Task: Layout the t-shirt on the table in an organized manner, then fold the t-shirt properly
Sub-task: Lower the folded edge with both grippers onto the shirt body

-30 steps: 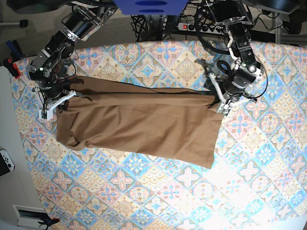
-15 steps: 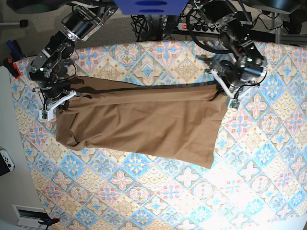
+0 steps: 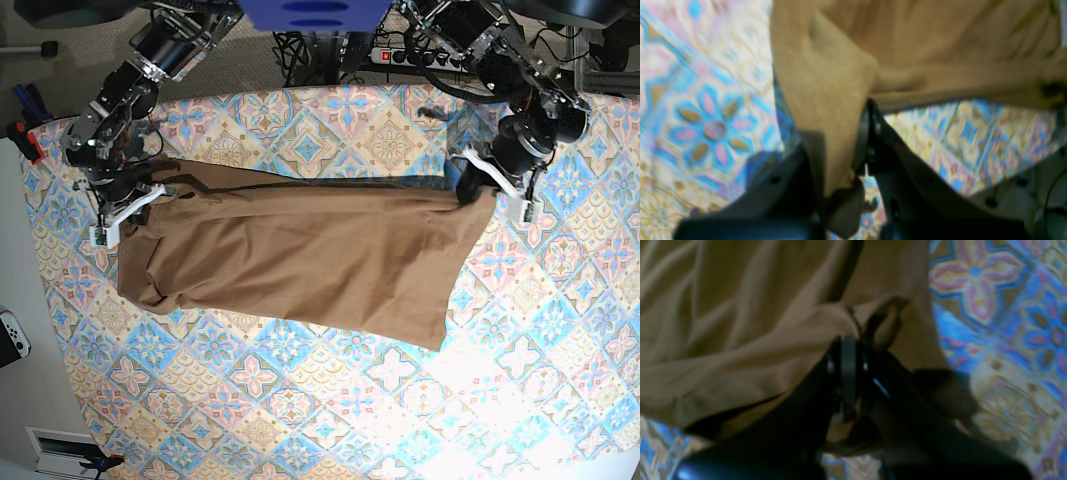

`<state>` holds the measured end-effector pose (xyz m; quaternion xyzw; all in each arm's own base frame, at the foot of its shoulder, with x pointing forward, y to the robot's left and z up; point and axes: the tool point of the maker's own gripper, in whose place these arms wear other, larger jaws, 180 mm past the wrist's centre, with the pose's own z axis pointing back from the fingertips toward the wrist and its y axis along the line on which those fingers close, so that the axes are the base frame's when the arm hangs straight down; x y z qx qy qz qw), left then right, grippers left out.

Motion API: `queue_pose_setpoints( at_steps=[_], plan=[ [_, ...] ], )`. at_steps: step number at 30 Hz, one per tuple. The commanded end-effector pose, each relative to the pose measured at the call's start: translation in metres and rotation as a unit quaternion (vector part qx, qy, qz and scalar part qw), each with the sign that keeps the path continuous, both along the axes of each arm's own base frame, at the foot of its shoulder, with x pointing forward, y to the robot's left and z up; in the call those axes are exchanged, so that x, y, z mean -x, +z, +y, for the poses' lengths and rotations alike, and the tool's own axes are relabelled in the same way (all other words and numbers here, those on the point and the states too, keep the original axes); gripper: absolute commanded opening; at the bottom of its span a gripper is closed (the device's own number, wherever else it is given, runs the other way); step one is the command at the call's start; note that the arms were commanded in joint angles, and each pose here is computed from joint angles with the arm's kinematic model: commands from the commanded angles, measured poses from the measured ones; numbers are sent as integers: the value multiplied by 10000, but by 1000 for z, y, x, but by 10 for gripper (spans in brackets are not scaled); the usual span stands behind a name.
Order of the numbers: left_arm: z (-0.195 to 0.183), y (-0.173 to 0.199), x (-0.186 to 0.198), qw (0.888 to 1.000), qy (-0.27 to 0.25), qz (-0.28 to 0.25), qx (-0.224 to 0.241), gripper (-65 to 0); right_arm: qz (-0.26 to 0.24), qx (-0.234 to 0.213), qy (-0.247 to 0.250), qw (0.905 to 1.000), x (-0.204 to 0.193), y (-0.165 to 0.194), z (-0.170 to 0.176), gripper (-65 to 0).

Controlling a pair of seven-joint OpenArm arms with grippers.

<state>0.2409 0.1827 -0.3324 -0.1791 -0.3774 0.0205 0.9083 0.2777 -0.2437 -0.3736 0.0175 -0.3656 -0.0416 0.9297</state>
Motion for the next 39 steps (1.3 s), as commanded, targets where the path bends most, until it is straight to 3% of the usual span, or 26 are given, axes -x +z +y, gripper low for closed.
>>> queue_pose_setpoints(
  at_steps=[1,8,11,18,20,24,29,33,39],
  plan=[
    [3,9,-7,9997,106,-214,73,-650,-247,41,33,9997,-8,12,-2,-650],
    [40,-18,-25,9891,1082,-140,989,-650,-234,36,41,9997,-8,11,-1,-650],
    [54,-14,-30,9861,1309,-225,993,-650,-147,-39,43,9999,-6,4,0,-650],
    [47,-17,-32,9905,1114,-59,800,-650,-49,-125,47,9999,-4,-4,2,-650],
    [49,-14,-27,9931,1056,5,503,-650,-49,-125,47,9999,-4,-4,2,-650],
    [44,16,-18,9951,666,-6,-725,-650,-49,-125,47,9999,-4,-4,2,-650],
    [34,1,-5,9930,178,389,-1099,-650,-41,-125,55,9999,-4,-5,3,-650],
    [36,-11,3,9835,-126,765,-1637,-650,-24,-121,56,9999,-3,-5,3,-650],
    [37,-10,-9,9703,-203,262,-2397,-650,22,-122,56,9999,-1,-7,3,-650]
  ],
)
